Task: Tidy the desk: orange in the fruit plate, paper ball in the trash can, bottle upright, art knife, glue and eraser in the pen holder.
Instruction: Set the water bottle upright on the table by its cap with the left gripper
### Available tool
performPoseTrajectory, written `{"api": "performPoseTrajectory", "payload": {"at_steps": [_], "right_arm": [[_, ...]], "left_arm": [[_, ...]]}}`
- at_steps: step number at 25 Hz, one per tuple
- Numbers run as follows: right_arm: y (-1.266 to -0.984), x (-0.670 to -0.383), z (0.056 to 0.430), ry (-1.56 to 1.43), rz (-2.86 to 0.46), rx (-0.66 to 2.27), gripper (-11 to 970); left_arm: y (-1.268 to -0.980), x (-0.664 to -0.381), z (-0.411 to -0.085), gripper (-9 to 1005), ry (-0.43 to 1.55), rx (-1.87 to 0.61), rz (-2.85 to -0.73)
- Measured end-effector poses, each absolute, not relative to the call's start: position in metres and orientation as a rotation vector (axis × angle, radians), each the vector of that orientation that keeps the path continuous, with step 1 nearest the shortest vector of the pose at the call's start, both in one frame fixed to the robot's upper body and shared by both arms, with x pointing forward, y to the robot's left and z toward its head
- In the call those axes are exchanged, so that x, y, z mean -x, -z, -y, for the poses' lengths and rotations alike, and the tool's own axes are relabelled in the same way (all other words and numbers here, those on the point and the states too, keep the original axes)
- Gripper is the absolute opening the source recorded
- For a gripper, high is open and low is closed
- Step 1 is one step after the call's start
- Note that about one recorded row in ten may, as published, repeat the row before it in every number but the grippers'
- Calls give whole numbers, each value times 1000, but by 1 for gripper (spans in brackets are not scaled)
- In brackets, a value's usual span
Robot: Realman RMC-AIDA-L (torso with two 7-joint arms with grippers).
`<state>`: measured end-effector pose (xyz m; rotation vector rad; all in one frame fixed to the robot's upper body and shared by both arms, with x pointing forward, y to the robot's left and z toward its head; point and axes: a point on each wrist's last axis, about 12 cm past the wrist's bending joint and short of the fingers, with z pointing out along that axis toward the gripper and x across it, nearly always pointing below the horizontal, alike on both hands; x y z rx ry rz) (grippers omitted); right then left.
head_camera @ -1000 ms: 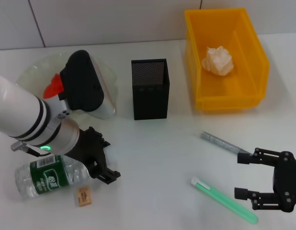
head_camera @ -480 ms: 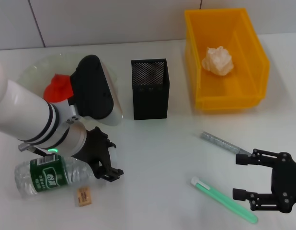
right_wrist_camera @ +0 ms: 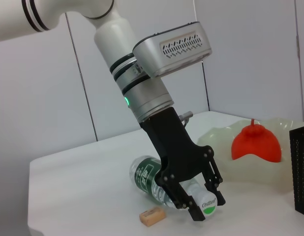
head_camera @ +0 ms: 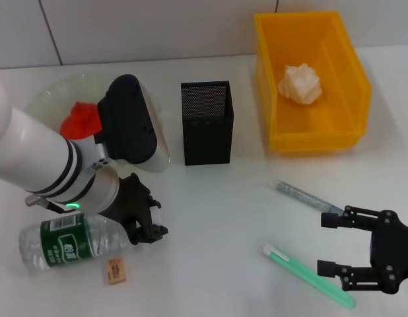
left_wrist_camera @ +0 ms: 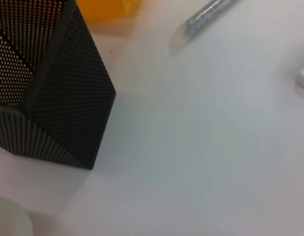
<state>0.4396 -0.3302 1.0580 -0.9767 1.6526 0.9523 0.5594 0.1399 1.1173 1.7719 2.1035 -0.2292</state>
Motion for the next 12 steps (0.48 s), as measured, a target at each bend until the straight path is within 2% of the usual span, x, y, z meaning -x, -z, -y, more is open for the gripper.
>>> {"api": "performPoseTrajectory", "payload": {"at_steps": [9, 11, 12], "right_arm": [[-1059, -439, 331, -957, -1648, 971, 797], [-1059, -439, 331, -958, -1648, 970, 797], [-1059, -438, 331, -958, -1648, 970, 797]], "left_arm": [[-1128, -555, -138, 432, 230, -1769, -2062], [-1152, -550, -146, 433, 223, -1692, -2008], [-1152, -550, -146, 434, 223, -1692, -2008]]}}
